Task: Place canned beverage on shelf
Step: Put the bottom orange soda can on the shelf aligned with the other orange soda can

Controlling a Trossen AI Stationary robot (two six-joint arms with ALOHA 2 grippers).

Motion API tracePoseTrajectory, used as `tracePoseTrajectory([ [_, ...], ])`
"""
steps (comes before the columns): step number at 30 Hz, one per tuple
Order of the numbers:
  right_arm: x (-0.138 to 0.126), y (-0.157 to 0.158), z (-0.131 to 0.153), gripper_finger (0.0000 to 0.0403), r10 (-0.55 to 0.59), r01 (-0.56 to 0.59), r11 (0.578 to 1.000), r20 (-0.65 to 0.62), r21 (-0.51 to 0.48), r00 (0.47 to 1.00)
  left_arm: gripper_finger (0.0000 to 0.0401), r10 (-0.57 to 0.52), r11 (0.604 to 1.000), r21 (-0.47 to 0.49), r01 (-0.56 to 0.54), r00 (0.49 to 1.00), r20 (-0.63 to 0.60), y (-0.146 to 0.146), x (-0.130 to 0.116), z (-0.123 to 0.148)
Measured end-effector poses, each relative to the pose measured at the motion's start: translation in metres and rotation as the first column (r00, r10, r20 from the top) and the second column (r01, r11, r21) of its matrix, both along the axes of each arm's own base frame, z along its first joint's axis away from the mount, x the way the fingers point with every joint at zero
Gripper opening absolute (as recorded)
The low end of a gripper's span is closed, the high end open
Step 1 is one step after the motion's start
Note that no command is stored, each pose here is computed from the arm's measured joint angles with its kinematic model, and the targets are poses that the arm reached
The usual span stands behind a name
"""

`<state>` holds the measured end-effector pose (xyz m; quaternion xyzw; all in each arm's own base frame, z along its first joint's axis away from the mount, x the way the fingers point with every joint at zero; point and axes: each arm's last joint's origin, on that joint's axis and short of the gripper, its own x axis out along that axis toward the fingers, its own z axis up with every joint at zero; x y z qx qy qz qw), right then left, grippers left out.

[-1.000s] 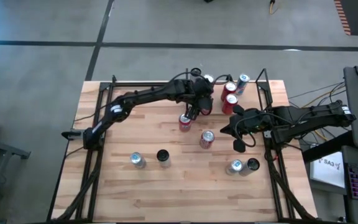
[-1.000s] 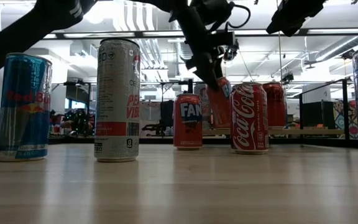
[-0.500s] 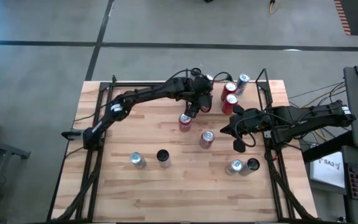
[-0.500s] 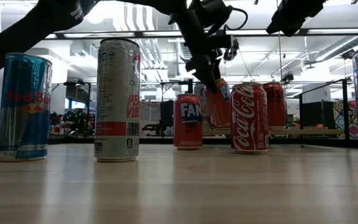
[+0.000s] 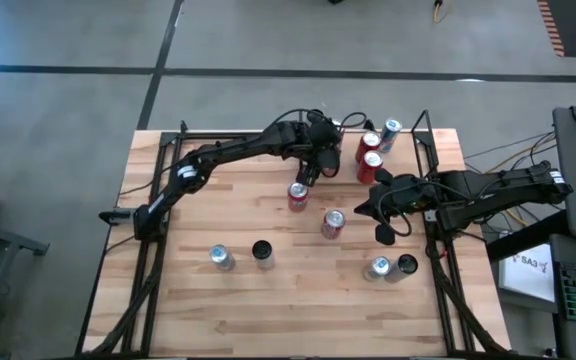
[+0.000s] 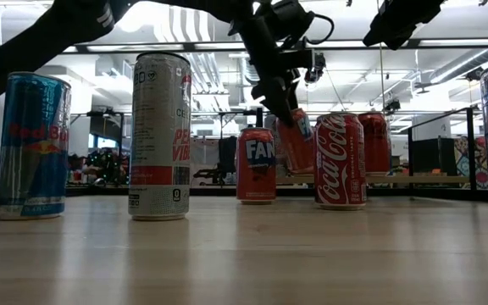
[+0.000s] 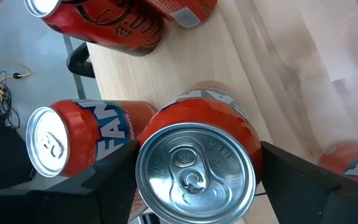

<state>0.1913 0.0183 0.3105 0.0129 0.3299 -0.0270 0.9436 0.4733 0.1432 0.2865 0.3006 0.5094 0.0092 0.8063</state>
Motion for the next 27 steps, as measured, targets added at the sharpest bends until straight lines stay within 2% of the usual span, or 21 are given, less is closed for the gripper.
tracePoseTrajectory([
  [27,0.0000,0.0000,-0.0001,0.0009,0.001,-0.001,1.000,0.000,-0.002,1.000,0.0283,0.002,1.000,-0.007,-0.002,1.000,-0.018,0.0000,-0.0014,-0.0024],
])
